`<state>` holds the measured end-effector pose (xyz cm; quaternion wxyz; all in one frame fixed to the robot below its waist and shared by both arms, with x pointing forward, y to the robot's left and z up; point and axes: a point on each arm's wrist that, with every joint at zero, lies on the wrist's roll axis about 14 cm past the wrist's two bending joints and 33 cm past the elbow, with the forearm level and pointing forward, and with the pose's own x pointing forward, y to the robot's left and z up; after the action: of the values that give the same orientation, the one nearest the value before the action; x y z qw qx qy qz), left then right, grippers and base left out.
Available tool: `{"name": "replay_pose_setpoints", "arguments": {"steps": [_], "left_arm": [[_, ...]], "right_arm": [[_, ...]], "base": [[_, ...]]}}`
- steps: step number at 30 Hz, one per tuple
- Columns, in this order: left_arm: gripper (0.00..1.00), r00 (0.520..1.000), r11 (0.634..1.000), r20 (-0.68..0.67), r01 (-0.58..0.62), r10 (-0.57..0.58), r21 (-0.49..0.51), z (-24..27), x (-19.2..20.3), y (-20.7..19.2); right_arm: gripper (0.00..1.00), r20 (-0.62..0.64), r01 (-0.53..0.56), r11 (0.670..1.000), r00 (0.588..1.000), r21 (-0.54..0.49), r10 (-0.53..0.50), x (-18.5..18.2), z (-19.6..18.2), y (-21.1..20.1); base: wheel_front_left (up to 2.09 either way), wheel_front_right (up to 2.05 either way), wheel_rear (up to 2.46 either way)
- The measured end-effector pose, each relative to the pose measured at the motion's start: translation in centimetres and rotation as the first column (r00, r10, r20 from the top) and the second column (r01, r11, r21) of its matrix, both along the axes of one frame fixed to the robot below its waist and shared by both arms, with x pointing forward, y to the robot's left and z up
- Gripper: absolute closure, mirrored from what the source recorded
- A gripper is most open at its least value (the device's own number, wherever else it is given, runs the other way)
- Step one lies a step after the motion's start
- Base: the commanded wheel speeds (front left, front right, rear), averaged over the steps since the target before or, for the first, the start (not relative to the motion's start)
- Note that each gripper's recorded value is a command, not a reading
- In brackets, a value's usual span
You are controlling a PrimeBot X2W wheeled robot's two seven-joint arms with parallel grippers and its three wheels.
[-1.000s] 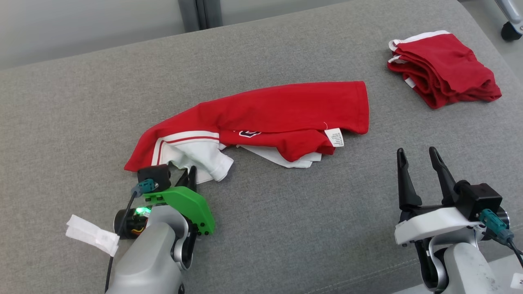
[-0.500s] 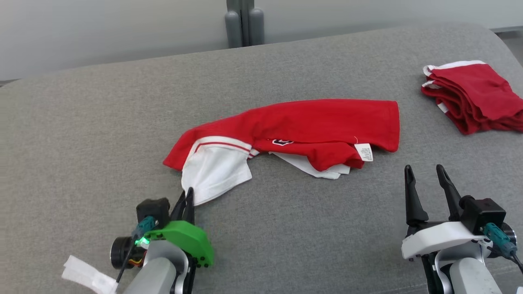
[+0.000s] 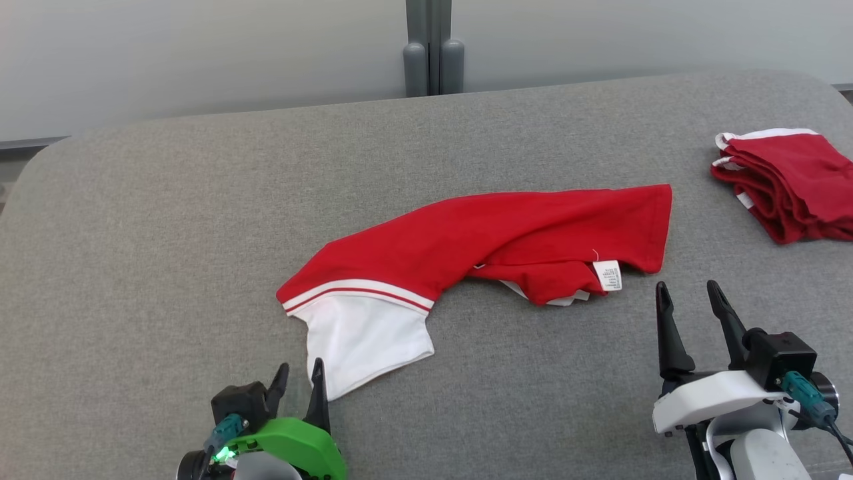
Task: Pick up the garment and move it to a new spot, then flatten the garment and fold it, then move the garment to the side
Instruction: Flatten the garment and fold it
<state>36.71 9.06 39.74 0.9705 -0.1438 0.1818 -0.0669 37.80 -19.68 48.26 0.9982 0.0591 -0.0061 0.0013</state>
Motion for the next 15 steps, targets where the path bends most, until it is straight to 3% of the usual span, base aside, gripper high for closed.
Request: {"name": "replay_pose_setpoints", "arguments": {"steps": [6, 15], "left_arm": [[0.0, 0.999, 0.998, 0.038, -0.034, 0.032, 0.051, 0.6, 0.6, 1.5], [0.0, 0.978, 0.995, 0.204, -0.064, 0.047, 0.077, 5.2, 2.2, 2.5]], "right_arm": [[0.0, 0.005, 0.011, 1.0, 1.0, -0.008, -0.011, -0.1, 0.2, -0.4], [0.0, 0.039, 0.009, 1.0, 0.999, -0.022, -0.008, 0.2, 1.3, -0.4]], "base": [[0.0, 0.0, 0.0], [0.0, 0.0, 0.0]]}}
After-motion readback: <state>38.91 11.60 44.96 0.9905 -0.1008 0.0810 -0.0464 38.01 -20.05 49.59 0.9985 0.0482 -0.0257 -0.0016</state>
